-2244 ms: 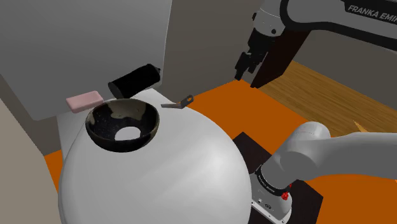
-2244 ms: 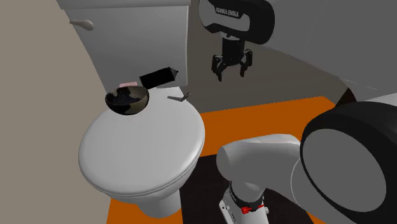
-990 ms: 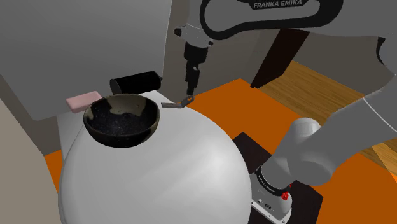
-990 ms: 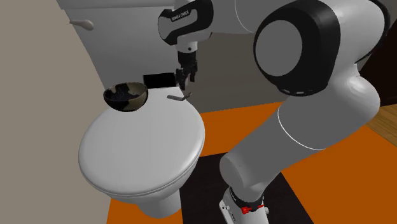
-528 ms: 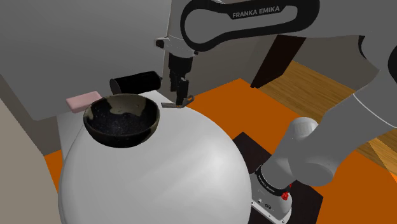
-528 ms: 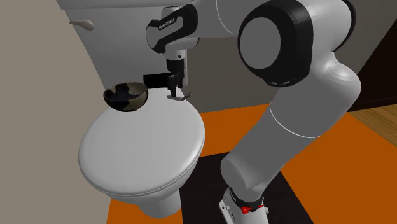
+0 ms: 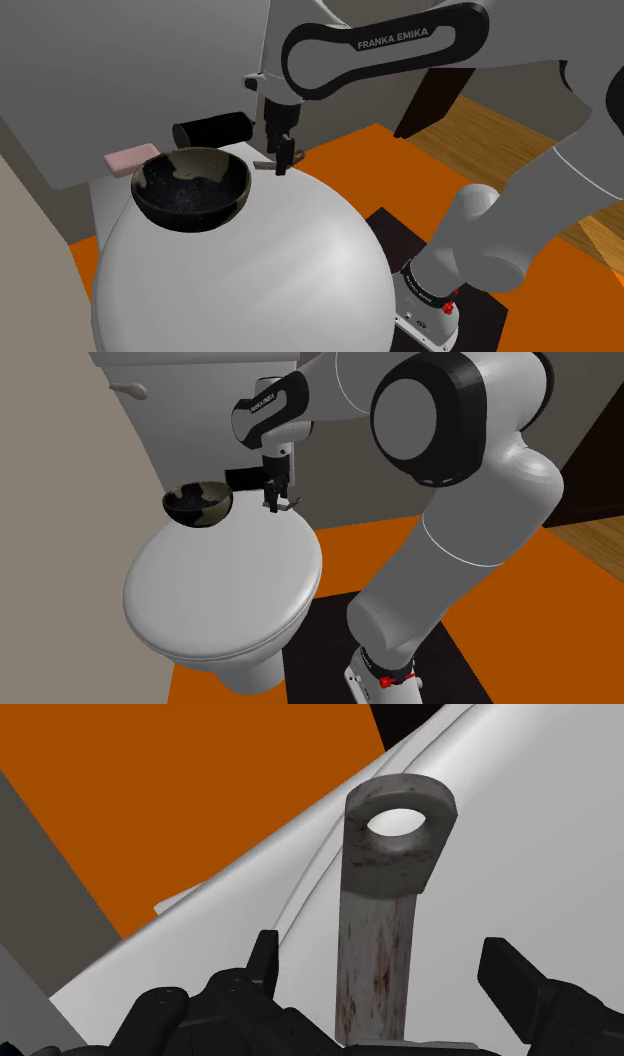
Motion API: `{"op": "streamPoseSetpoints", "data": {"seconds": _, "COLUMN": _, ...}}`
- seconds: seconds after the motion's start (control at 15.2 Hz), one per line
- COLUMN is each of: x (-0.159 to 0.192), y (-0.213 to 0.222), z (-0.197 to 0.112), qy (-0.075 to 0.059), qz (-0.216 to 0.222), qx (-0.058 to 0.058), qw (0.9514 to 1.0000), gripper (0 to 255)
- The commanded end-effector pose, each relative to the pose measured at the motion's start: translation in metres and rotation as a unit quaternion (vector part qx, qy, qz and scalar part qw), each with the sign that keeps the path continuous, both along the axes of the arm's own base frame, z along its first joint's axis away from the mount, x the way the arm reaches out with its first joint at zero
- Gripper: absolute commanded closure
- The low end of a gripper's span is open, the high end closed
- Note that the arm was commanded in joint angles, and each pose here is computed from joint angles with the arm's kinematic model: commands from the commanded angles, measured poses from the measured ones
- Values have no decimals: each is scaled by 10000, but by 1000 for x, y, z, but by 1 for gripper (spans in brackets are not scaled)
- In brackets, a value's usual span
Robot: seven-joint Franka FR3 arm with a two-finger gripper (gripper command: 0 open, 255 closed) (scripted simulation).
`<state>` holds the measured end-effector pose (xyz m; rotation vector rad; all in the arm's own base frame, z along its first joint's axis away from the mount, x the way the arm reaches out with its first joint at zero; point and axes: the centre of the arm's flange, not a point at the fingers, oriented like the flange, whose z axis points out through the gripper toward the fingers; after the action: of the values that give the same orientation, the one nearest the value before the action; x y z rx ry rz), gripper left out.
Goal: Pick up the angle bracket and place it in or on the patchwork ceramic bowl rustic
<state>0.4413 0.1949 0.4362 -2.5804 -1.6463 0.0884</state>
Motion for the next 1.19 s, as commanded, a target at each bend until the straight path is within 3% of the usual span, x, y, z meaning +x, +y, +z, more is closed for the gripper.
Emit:
{"op": "streamPoseSetpoints", "data": {"seconds": 0.0, "x": 0, "y": 0, "z": 0, "qy": -1, "qz": 0, "qx": 0, "qw": 10000, "gripper": 0}}
{"op": "streamPoseSetpoints", "data": {"seconds": 0.2, "x": 0, "y": 0, "z": 0, "qy": -1, "qz": 0, "qx": 0, "qw": 10000, "gripper": 0}}
{"op": "streamPoseSetpoints", "data": {"seconds": 0.26, "x": 0, "y": 0, "z": 0, "qy": -1, "qz": 0, "qx": 0, "qw": 10000, "gripper": 255}}
{"op": "streamPoseSetpoints", "data": {"seconds": 0.86, "x": 0, "y": 0, "z": 0, "qy": -1, "qz": 0, "qx": 0, "qw": 10000, "gripper": 255}}
{"op": "streamPoseSetpoints", "data": {"seconds": 1.12, "x": 0, "y": 0, "z": 21, "qy": -1, "qz": 0, "qx": 0, "qw": 10000, "gripper": 255}}
